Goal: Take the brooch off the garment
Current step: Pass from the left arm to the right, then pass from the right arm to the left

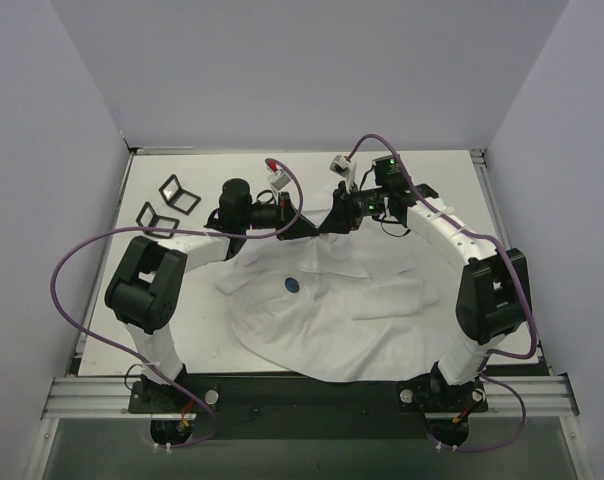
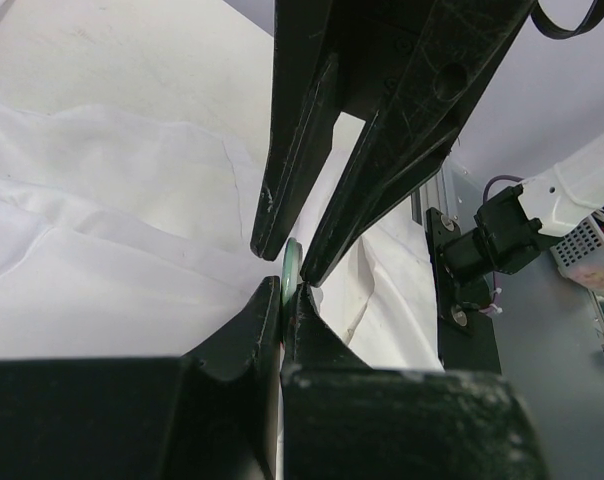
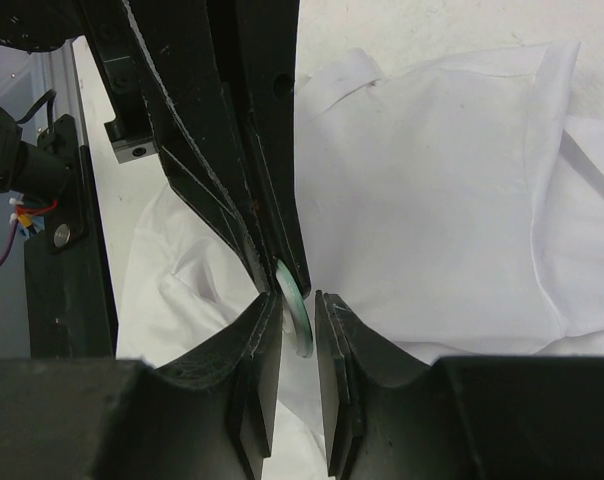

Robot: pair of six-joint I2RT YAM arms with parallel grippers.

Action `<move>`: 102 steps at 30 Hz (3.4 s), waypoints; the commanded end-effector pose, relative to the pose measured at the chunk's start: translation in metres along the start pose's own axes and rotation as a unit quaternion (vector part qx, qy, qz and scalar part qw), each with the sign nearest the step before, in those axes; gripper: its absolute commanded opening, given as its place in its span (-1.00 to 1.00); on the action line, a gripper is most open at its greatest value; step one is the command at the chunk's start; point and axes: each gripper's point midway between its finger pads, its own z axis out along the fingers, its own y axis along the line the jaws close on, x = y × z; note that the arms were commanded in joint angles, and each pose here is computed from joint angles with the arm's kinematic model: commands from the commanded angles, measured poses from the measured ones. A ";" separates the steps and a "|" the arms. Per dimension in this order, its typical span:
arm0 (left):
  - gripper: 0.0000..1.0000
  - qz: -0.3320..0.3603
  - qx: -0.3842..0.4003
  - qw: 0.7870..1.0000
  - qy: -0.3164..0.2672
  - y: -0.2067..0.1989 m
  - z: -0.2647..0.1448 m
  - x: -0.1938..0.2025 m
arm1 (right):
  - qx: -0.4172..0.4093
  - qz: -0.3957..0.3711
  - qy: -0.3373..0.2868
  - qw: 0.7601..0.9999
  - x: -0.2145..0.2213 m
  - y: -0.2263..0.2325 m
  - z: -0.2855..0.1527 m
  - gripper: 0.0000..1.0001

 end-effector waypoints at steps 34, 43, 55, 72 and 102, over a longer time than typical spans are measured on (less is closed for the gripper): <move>-0.21 0.057 0.020 0.998 -0.004 -0.023 -0.001 -0.023 | -0.029 -0.012 -0.007 0.999 -0.005 0.006 0.000 -1.00; -0.09 0.061 0.019 0.998 -0.004 -0.025 -0.002 -0.026 | -0.023 -0.017 -0.007 1.000 -0.007 0.006 -0.002 -1.00; 0.15 0.096 -0.014 0.995 0.003 -0.022 -0.004 -0.039 | -0.010 -0.021 -0.001 1.000 -0.006 0.001 -0.002 -1.00; 0.93 0.186 -0.104 0.972 0.100 -0.006 -0.018 -0.014 | -0.014 -0.020 0.041 0.999 0.003 0.013 -0.010 -1.00; 0.62 0.178 -0.064 0.980 0.066 -0.020 0.010 0.009 | -0.061 -0.013 0.031 0.998 0.009 0.033 -0.011 -1.00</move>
